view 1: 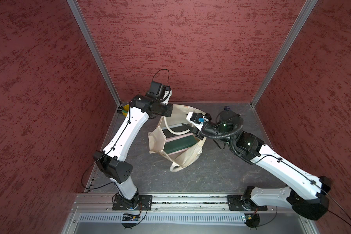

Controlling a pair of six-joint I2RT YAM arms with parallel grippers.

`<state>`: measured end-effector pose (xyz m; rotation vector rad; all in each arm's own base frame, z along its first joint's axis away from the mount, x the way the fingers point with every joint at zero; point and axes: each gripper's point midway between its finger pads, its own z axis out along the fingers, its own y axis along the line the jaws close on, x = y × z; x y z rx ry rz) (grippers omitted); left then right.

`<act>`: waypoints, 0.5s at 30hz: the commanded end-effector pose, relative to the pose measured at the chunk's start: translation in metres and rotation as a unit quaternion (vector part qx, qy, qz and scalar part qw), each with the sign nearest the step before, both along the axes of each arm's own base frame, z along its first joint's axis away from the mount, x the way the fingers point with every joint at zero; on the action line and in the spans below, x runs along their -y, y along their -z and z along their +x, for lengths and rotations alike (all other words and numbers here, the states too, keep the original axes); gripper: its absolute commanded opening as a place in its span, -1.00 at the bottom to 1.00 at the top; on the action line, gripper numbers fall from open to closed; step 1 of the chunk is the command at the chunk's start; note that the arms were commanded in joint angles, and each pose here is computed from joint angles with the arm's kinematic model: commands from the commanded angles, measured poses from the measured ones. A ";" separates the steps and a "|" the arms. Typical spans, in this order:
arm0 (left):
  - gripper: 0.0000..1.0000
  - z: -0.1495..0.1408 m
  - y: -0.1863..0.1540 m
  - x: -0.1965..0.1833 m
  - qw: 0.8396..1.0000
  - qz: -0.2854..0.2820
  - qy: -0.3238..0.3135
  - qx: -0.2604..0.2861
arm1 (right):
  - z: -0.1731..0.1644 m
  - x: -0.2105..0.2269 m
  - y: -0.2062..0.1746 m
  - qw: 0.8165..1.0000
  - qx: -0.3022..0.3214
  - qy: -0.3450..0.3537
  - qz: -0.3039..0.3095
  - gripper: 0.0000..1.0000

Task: Take out the pencil case from the canvas bag
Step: Pick up the canvas bag from the center of the board, then adjust the canvas bag at the center of the board.

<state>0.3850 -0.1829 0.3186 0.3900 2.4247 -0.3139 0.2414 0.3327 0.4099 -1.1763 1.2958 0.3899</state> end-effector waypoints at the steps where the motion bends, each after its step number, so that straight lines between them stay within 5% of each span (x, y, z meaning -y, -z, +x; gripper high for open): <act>1: -1.00 -0.005 -0.040 -0.005 0.998 -0.027 -0.018 0.060 | -0.007 -0.003 0.049 0.995 0.008 -0.005 -0.102 -0.12; 8: -1.00 -0.038 -0.057 0.036 0.988 -0.072 0.074 0.113 | -0.023 -0.007 0.110 0.982 -0.031 -0.031 -0.184 -0.15; 15: -1.00 -0.026 -0.091 0.019 0.980 -0.050 0.044 0.189 | -0.029 0.005 0.149 0.978 -0.054 -0.011 -0.201 -0.05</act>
